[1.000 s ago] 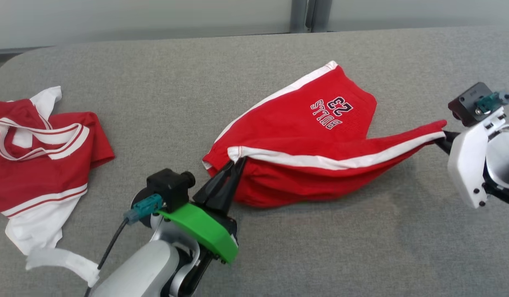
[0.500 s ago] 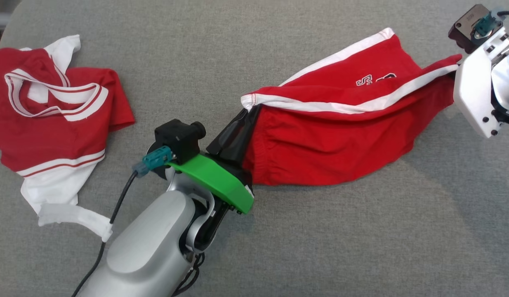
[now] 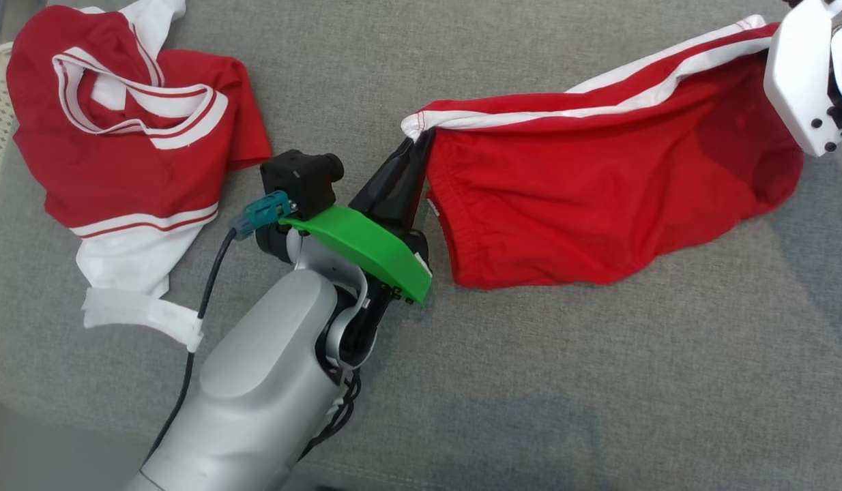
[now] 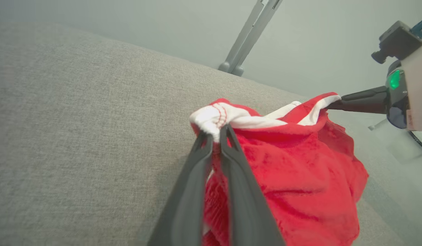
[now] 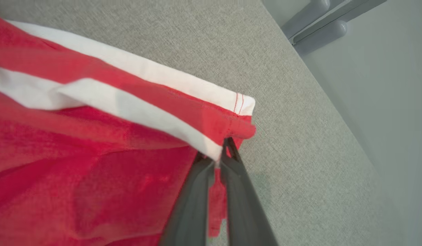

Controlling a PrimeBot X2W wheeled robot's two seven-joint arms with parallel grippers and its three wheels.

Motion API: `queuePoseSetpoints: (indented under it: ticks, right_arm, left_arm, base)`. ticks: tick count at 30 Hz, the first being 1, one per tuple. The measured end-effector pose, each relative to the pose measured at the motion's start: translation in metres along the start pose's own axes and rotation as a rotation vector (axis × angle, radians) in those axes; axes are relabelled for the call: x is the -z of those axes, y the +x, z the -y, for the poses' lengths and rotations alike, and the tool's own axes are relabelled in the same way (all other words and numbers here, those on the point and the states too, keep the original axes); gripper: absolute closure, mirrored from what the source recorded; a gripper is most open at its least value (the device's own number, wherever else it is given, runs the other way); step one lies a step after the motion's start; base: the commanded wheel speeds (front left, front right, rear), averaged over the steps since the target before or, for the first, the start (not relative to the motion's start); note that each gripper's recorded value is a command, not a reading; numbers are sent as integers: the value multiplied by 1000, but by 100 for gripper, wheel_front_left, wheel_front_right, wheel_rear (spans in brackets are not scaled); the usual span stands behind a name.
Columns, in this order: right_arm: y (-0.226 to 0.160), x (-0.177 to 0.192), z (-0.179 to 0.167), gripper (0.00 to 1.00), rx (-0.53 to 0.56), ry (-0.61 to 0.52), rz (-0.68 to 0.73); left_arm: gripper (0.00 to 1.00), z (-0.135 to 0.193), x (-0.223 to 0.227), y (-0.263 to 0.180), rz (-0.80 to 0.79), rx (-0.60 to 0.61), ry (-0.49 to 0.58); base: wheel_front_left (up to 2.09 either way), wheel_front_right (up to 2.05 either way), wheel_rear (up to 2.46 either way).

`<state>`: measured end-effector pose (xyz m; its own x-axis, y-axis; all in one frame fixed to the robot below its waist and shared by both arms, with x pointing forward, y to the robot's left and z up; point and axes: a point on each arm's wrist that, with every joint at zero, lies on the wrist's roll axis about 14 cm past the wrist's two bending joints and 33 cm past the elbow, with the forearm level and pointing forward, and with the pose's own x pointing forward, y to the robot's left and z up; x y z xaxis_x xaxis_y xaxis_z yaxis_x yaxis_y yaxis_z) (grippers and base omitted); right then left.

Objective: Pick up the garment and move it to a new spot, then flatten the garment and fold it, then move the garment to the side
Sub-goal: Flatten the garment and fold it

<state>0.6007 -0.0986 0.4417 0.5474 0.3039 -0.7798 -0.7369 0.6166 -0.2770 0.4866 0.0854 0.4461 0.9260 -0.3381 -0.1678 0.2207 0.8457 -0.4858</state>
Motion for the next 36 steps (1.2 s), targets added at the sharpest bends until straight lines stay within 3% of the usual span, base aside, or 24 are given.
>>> queuePoseSetpoints:
  ticks: [1, 9, 17, 21, 26, 31, 36]
  right_arm:
    - [4, -2, -2, 0, -8, 1, 6]
    - [24, -6, -11, 0, -45, 11, 14]
    - [-5, -6, 3, 0, -6, 29, 76]
    - [-28, -14, 16, 0, 40, 77, 198]
    - [-47, -12, 24, 0, 92, 209, 363]
    - [-58, 5, 27, 0, 160, 430, 503]
    - [-69, 14, 17, 0, 214, 572, 633]
  left_arm:
    - [0, -4, -1, 1, 5, -14, -6]
    - [0, -21, 2, 1, 10, -75, -41]
    - [0, -29, -13, -14, 81, -143, -36]
    - [0, -34, -30, -30, 146, -181, 8]
    - [0, -30, -60, -56, 265, -210, 111]
    - [0, -19, -86, -86, 386, -232, 221]
    - [0, -10, -77, -112, 397, -213, 255]
  base:
    - [0, 0, 0]
    - [0, 0, 0]
    - [0, 0, 0]
    - [0, 0, 0]
    - [0, 0, 0]
    - [0, 0, 0]
    - [0, 0, 0]
